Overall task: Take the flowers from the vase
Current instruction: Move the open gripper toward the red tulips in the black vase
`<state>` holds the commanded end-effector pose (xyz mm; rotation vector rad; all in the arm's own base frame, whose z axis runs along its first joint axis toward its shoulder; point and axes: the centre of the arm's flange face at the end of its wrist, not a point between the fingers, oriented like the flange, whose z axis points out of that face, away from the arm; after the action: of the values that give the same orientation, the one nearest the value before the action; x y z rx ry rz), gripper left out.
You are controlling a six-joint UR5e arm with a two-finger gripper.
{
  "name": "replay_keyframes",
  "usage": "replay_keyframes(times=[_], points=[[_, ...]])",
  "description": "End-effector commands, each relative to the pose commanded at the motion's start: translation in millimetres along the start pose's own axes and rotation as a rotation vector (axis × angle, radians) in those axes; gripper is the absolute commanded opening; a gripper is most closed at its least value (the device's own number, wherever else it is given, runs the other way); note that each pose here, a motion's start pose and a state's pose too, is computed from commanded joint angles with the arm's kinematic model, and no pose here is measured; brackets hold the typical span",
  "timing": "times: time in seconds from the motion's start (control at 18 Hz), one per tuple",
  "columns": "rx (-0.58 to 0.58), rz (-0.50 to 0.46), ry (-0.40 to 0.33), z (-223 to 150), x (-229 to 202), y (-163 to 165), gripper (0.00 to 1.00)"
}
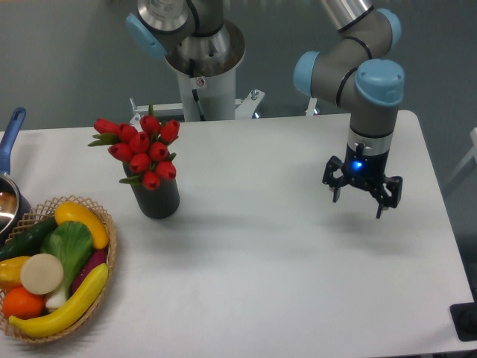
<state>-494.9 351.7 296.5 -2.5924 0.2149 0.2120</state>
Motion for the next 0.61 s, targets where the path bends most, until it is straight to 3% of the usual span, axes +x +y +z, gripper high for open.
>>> replay_keyframes(times=[0.22, 0.61], points=[[0.196, -0.017, 0.066, -11, 41, -13, 1.00], [0.322, -0.029, 0.109, -36, 111, -18, 1.00]])
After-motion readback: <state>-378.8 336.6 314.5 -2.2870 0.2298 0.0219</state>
